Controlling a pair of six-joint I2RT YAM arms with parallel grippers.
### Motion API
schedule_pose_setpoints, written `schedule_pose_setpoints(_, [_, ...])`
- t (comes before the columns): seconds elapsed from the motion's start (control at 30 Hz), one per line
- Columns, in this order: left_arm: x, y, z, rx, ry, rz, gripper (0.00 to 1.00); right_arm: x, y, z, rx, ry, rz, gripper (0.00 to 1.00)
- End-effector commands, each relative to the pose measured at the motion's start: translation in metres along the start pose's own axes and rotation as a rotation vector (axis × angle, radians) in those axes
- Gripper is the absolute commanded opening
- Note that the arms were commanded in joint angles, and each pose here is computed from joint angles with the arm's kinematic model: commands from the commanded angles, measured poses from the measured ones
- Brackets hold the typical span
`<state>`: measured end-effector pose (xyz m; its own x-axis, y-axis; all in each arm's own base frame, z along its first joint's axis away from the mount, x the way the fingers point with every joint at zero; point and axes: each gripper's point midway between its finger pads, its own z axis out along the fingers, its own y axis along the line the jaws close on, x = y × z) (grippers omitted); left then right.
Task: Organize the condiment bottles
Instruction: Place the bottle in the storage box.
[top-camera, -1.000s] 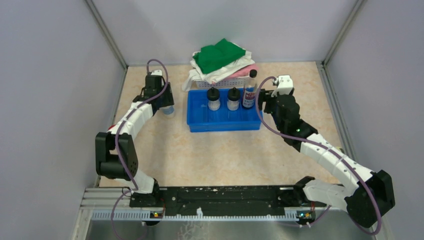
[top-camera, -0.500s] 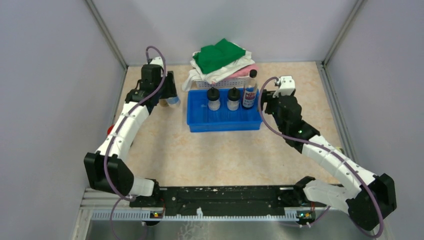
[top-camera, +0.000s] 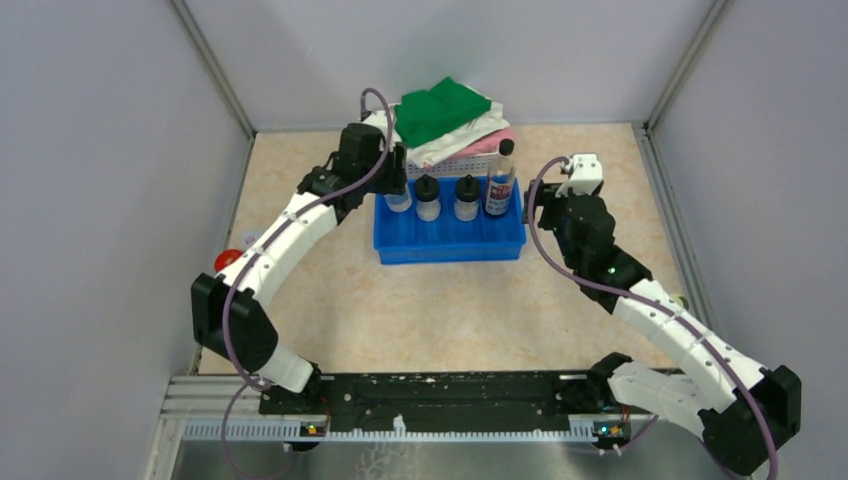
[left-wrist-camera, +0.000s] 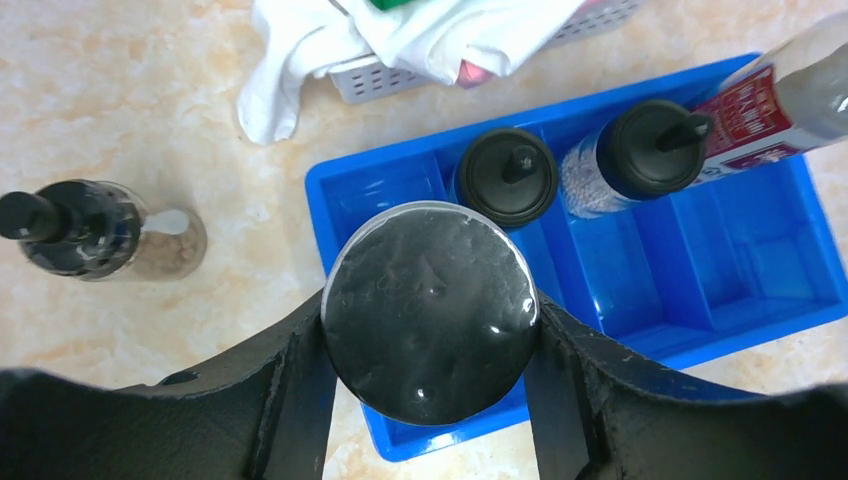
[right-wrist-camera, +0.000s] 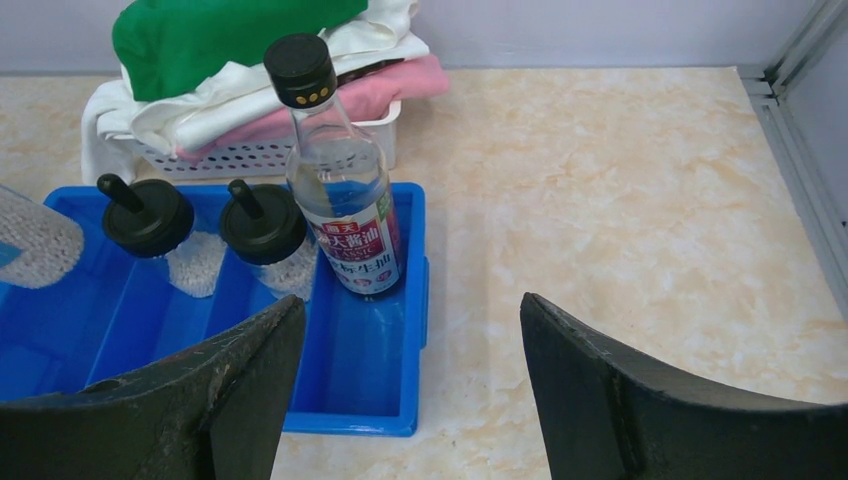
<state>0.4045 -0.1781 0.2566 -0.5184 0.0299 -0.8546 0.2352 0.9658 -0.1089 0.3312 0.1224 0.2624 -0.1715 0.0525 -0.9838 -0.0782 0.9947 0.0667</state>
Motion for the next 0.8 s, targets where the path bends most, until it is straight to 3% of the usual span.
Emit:
schedule_pose_setpoints(0.0, [-0.029,-0.014,0.015,0.003,-0.115,0.024,0.0,-0.024,-0.003,-0.008,0.013,-0.063,0.011,0.78])
schedule_pose_setpoints(0.77, [0.013,0.006,0.098,-0.158,-0.134,0.073,0.0,-0.008,-0.003,0.0,0.004,-0.002,-0.017,0.79])
